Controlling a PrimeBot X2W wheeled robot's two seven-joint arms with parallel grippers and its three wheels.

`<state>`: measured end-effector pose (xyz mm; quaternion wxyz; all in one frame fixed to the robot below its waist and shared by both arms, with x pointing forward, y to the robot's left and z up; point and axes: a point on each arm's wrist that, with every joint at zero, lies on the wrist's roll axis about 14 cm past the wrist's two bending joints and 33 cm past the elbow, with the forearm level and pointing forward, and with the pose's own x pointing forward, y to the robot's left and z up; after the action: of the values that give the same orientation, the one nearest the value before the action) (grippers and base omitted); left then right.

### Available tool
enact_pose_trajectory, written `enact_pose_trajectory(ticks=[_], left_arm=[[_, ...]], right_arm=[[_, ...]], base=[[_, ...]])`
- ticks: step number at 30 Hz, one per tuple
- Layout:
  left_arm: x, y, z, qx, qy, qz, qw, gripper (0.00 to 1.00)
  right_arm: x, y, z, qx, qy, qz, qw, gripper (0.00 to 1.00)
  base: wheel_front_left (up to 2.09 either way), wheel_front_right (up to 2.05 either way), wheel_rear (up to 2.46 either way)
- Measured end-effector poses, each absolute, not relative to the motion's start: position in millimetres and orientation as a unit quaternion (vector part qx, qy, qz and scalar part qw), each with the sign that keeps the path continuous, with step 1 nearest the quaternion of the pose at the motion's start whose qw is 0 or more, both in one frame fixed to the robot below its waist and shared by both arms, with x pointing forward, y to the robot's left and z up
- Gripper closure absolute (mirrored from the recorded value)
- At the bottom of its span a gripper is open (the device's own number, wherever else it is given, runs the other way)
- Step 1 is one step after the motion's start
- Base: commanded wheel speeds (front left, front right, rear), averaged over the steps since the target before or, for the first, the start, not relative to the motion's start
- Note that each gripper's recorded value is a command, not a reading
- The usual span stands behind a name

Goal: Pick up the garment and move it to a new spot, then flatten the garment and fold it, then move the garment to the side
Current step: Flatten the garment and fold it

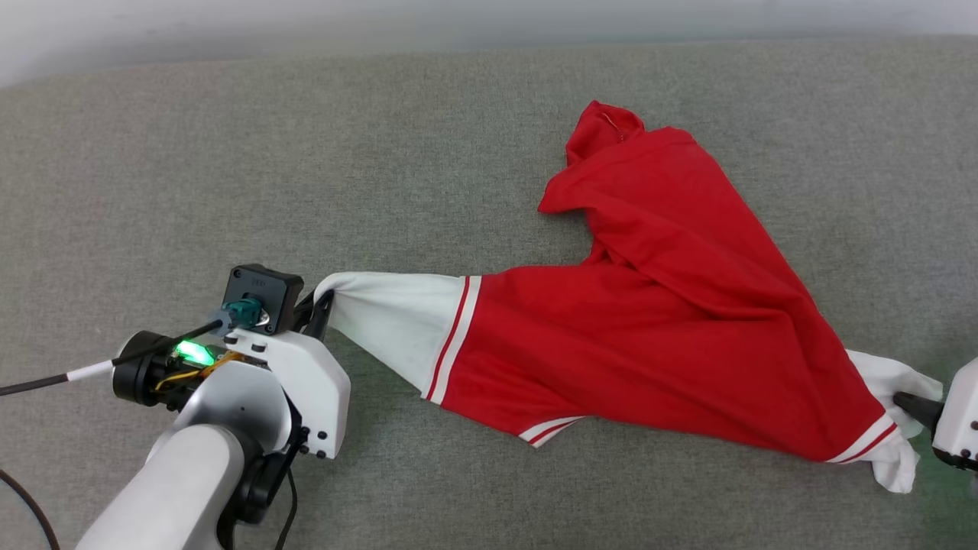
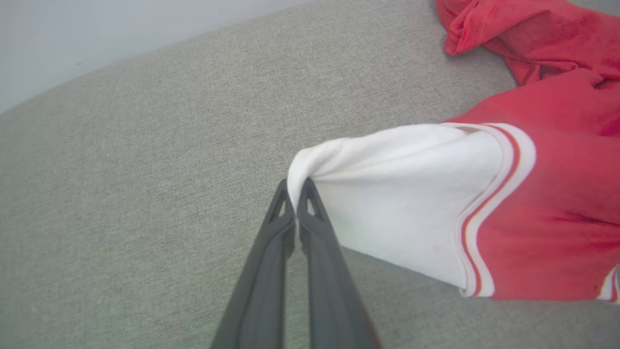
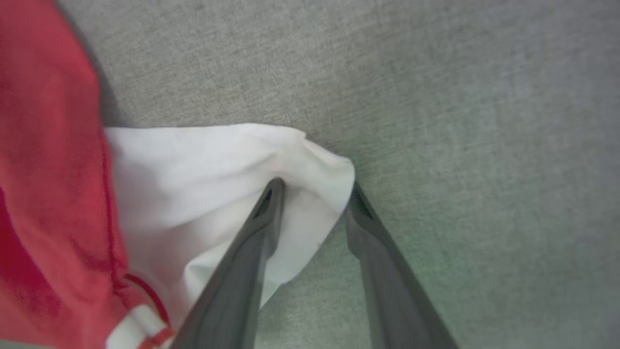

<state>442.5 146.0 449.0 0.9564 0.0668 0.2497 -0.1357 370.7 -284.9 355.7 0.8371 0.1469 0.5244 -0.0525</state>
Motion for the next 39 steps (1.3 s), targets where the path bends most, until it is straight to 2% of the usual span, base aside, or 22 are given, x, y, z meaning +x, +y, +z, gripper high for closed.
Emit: enact_pose_trajectory(ticks=[7,12,15,16,21,29,34,39], left_arm=[[432.9,145.8,455.6,0.055,0.242,-0.132,0.960,1.00],[434.4,152.6,486.6,0.062,0.199,-0.124,0.970,1.00],[436.8,156.0,518.2,0.074,0.155,-0.121,0.978,1.00],[445.7,159.0,565.6,0.085,0.092,-0.115,0.985,1.00],[459.5,154.9,647.6,0.073,-0.013,-0.116,0.990,1.00],[497.2,147.5,743.3,0.050,-0.135,-0.113,0.983,1.00],[533.5,149.3,775.0,0.046,-0.172,-0.094,0.979,1.00],[576.7,159.2,784.6,0.046,-0.190,-0.069,0.978,1.00]], right_arm=[[371.6,-283.5,376.7,0.139,0.496,-0.041,0.856,1.00],[384.3,-290.4,431.7,0.111,0.430,-0.027,0.895,1.00],[388.7,-293.8,472.2,0.088,0.384,-0.021,0.919,1.00],[393.5,-295.2,515.3,0.062,0.334,-0.016,0.940,1.00],[412.0,-290.2,595.7,0.029,0.235,-0.001,0.971,1.00],[460.6,-289.7,702.1,-0.008,0.089,-0.004,0.996,1.00],[496.5,-288.7,742.4,-0.023,0.028,-0.010,0.999,1.00],[536.8,-281.5,758.2,-0.022,-0.010,-0.008,1.000,1.00]], base=[[0.00,0.00,0.00],[0.00,0.00,0.00],[0.00,0.00,0.00],[0.00,0.00,0.00],[0.00,0.00,0.00],[0.00,0.00,0.00],[0.00,0.00,0.00],[0.00,0.00,0.00]])
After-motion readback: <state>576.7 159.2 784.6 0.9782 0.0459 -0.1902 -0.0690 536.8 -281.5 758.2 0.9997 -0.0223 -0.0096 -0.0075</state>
